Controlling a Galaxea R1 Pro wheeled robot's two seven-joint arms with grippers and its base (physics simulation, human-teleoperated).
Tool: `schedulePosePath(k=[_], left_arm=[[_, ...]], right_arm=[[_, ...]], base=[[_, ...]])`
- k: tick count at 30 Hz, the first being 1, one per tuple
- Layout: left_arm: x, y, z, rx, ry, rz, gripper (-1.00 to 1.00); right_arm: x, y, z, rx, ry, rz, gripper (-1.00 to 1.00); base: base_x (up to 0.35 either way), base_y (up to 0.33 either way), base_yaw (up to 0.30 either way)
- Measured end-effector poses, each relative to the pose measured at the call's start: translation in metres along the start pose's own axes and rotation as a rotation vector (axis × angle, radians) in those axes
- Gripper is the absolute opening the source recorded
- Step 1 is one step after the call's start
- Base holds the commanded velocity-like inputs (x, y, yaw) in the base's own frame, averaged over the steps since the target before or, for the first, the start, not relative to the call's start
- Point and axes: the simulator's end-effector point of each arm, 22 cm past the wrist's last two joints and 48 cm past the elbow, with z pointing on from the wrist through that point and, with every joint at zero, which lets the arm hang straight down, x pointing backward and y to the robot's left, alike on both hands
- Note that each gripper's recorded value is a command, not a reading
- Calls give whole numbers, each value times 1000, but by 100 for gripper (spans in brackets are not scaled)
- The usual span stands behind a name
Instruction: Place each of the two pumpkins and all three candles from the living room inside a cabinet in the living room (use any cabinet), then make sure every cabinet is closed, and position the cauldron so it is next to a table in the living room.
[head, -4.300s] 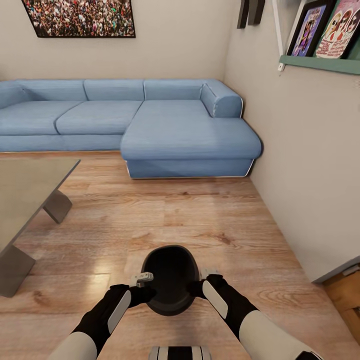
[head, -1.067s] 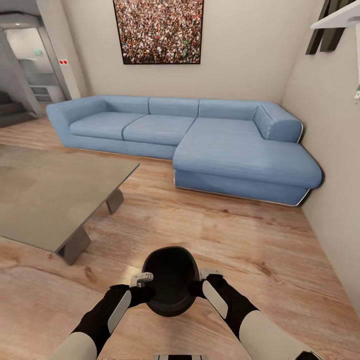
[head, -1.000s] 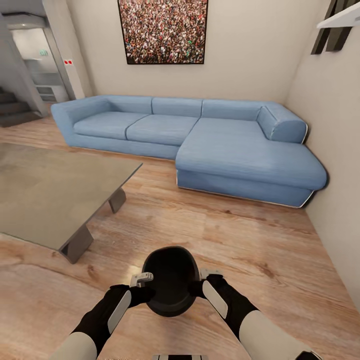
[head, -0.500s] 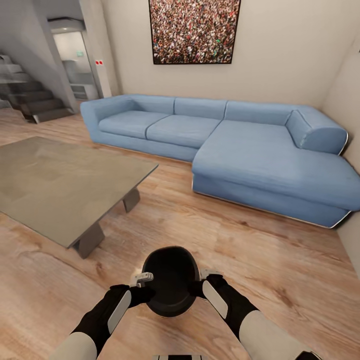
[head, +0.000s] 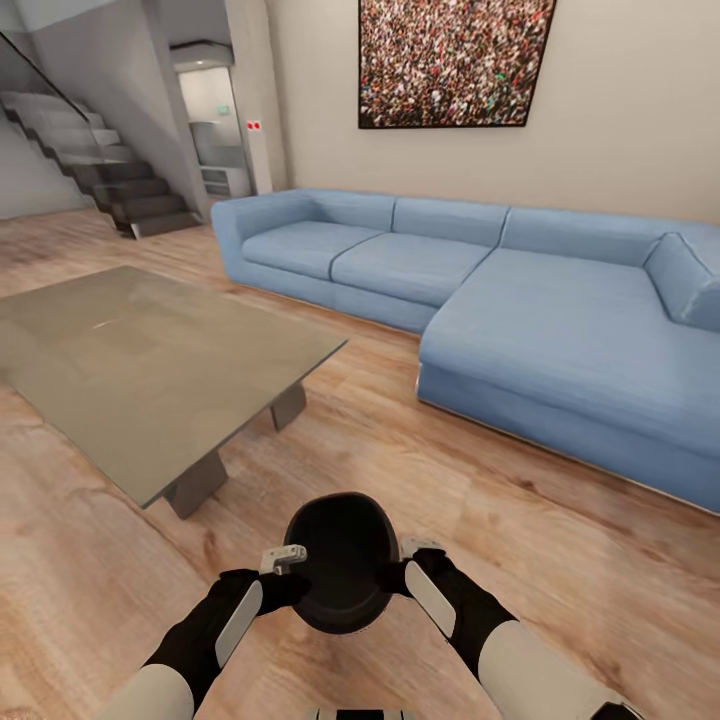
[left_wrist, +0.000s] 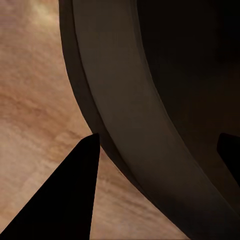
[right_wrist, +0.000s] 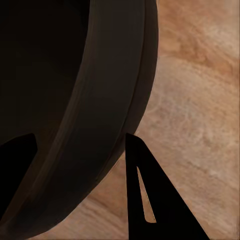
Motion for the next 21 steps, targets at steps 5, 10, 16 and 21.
schedulePosePath(k=[5,10,16,21], left_arm=[[0,0,0,0,-1,0,-100],[0,0,0,0,-1,0,-100],[0,0,0,0,0,0,-100],[0,0,0,0,0,0,-100]], right_arm=[[0,0,0,0,-1,0,-100],[0,0,0,0,-1,0,-100],[0,0,0,0,0,0,-100],[0,0,0,0,-1,0,-100]], base=[[230,-191,284],[220,-186,284],[207,-169,284],[197,-154,284]])
